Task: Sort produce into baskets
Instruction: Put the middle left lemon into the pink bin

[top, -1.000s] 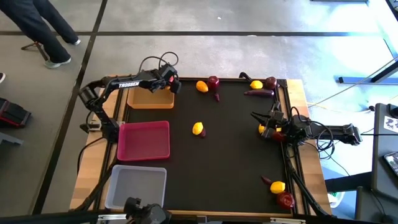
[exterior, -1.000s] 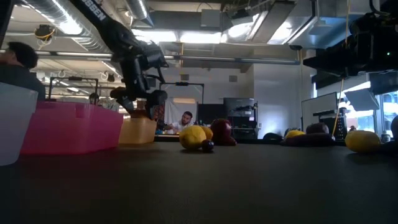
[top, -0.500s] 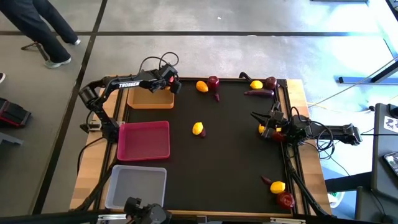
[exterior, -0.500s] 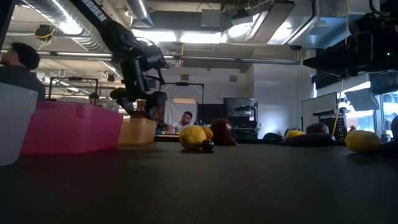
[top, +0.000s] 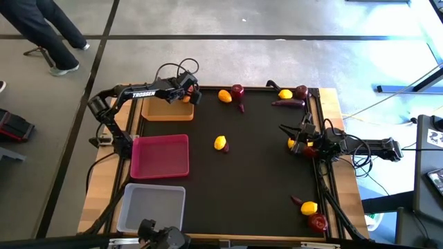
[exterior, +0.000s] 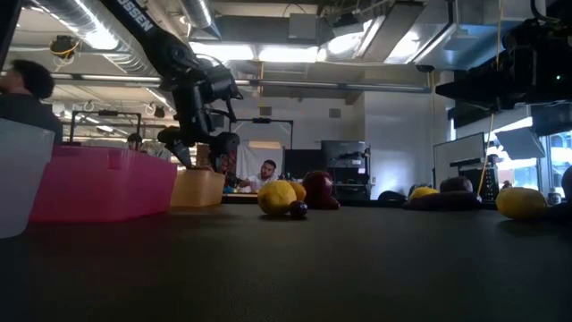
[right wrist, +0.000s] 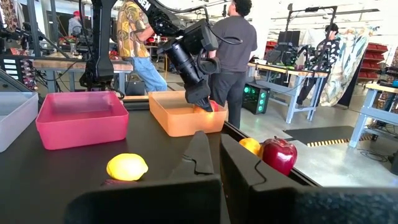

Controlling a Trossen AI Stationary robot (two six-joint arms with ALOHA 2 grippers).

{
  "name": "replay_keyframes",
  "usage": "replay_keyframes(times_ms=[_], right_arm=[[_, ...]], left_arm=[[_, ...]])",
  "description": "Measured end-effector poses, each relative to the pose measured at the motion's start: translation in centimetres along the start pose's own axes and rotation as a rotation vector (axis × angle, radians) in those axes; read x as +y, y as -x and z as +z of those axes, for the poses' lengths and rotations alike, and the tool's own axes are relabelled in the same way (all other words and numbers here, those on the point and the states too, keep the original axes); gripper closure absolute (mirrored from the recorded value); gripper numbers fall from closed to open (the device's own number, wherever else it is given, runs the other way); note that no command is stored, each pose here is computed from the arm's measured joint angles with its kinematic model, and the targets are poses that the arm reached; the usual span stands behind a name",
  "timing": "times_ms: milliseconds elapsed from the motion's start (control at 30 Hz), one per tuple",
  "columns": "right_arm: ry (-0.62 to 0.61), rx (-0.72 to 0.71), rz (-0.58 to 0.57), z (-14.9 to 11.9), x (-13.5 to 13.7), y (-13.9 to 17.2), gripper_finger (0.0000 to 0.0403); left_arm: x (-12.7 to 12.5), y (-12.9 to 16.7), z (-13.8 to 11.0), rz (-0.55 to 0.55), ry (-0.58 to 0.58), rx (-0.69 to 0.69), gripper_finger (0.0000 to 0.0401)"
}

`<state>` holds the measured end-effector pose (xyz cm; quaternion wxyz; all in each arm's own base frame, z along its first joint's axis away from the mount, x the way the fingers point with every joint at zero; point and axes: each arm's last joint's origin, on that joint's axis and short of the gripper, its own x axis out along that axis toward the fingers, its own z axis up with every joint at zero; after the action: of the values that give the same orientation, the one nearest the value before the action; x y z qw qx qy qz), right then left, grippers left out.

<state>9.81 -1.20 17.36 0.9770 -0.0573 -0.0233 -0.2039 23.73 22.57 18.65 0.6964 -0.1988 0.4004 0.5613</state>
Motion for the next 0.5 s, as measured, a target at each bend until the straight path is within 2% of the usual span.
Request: replay_keyframes(times_ms=[500], right_arm=[[0.000, 0.000, 0.000, -0.01, 0.00, 0.00, 0.0402]], left_arm=[[-0.06, 0.03, -0.01, -0.002, 0.009, -0.001, 0.0006]])
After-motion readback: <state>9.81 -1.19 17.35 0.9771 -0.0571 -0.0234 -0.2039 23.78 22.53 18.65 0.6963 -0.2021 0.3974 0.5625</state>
